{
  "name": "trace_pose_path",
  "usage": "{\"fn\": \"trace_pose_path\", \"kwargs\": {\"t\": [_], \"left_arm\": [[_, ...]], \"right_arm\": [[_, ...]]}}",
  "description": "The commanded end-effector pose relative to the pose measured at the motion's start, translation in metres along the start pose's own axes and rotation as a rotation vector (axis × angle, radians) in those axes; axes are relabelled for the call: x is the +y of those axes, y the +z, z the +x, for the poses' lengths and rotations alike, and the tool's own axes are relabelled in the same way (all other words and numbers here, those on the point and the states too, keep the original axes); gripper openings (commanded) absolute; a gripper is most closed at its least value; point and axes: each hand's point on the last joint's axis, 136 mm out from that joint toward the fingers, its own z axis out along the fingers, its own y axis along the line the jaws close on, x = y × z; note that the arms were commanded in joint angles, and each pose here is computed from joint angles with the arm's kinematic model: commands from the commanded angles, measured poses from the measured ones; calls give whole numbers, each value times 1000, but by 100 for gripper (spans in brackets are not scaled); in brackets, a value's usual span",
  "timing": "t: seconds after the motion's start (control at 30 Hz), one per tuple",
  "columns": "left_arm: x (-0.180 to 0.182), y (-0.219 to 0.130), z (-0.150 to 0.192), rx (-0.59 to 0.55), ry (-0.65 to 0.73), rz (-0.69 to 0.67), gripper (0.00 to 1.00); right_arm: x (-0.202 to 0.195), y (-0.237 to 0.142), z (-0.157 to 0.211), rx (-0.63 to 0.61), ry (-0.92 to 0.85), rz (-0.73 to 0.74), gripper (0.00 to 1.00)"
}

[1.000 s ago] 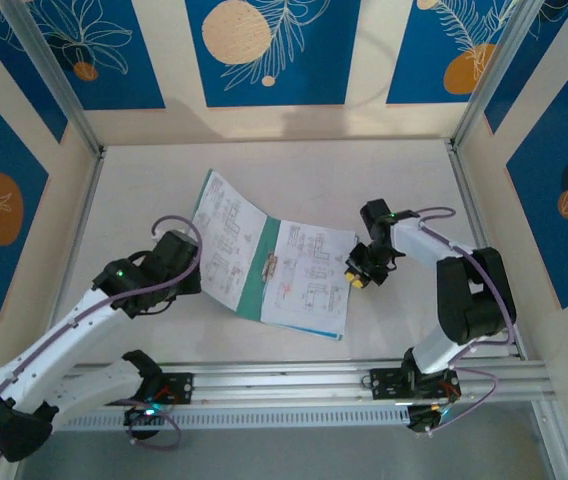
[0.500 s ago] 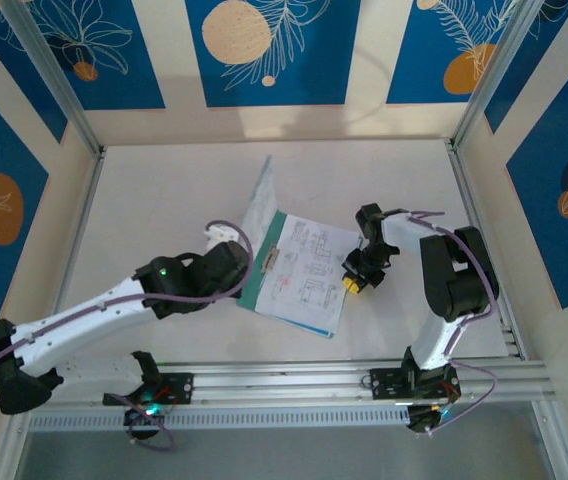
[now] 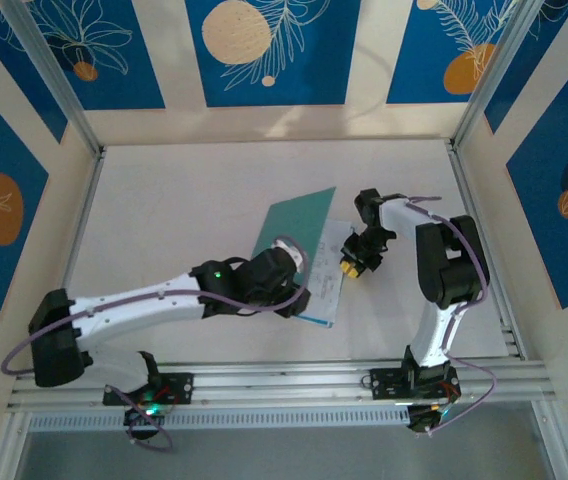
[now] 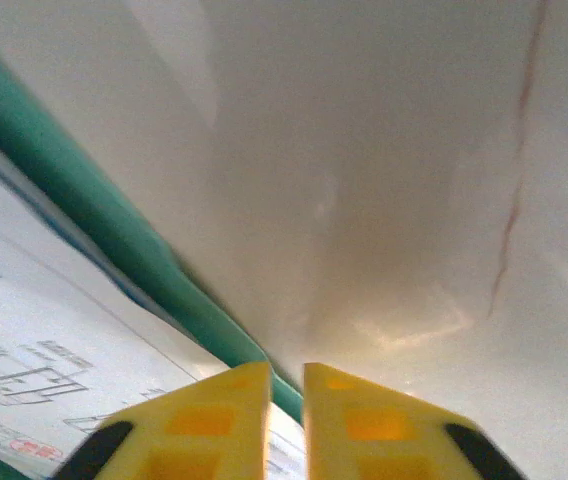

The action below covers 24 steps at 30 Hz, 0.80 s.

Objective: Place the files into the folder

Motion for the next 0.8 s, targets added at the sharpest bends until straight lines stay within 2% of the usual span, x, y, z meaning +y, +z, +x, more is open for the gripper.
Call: {"fn": "trace_pose_path", "kwargs": {"t": [0.0, 0.1, 0.2, 0.23, 0.33, 0.37, 0.47, 0.57, 0.63, 0.73, 0.77], "left_arm": [[-52, 8, 1, 49, 34, 265, 55], [-64, 11, -6, 46, 34, 324, 66], [-68, 12, -17, 34, 25, 340, 70], [-67, 11, -21, 25, 15, 342, 76], [-58, 8, -37, -17, -46, 356, 98], [-53, 6, -42, -33, -72, 361, 100], [-32, 0, -57, -75, -168, 370, 100], [6, -6, -67, -119, -296, 329, 100], [39, -14, -68, -160, -358, 245, 100], [99, -36, -65, -221, -420, 46, 100], [122, -48, -63, -237, -425, -66, 100]], "right_arm": [[-25, -38, -16, -165, 55, 48, 29], [-44, -61, -17, -243, 92, 56, 41], [-51, -79, -14, -296, 87, 46, 52], [-51, -84, -13, -308, 79, 37, 56], [-50, -101, -8, -355, 40, 7, 83], [-45, -107, -6, -374, 11, -25, 99], [-25, -123, 3, -423, -102, -173, 99], [-20, -138, 13, -468, -177, -215, 99], [-15, -148, 18, -523, -257, -230, 99], [-18, -163, 19, -618, -334, -208, 99], [-22, -167, 15, -649, -326, -198, 99]]}}
